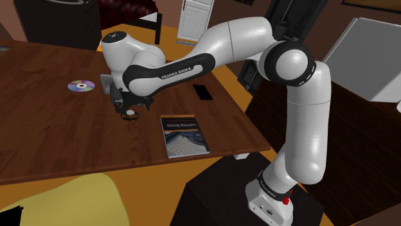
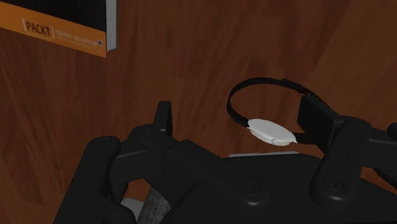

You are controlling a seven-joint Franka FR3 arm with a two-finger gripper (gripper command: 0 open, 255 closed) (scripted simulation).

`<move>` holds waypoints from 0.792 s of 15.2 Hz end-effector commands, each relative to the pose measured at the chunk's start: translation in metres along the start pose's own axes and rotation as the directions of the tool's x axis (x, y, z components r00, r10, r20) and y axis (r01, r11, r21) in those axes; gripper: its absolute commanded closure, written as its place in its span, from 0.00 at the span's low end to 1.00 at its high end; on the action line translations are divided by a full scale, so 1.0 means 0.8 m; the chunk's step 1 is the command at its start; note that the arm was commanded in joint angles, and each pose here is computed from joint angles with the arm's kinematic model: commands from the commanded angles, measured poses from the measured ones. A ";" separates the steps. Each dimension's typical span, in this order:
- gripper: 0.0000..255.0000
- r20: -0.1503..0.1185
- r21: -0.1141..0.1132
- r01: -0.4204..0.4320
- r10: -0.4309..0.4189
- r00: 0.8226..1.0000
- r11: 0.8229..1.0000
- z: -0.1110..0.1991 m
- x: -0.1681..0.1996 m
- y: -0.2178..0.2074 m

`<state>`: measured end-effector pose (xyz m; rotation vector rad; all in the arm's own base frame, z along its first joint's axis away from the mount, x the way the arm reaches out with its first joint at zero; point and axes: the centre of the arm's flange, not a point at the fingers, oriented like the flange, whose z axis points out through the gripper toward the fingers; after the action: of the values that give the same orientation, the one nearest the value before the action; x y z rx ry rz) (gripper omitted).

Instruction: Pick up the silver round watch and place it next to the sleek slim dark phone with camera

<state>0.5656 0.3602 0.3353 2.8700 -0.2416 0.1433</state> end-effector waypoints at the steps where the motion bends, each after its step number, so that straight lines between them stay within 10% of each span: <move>1: 0.00 0.000 0.000 0.000 0.000 1.000 1.000 0.000 0.000 0.000; 3: 0.00 0.000 0.000 0.000 0.000 1.000 1.000 0.000 0.000 0.000; 4: 1.00 0.000 0.000 0.000 0.000 1.000 1.000 0.000 0.000 0.000; 12: 1.00 0.000 0.000 0.000 0.000 1.000 1.000 0.000 0.000 0.000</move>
<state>0.5659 0.3597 0.3356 2.8696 -0.2426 0.1442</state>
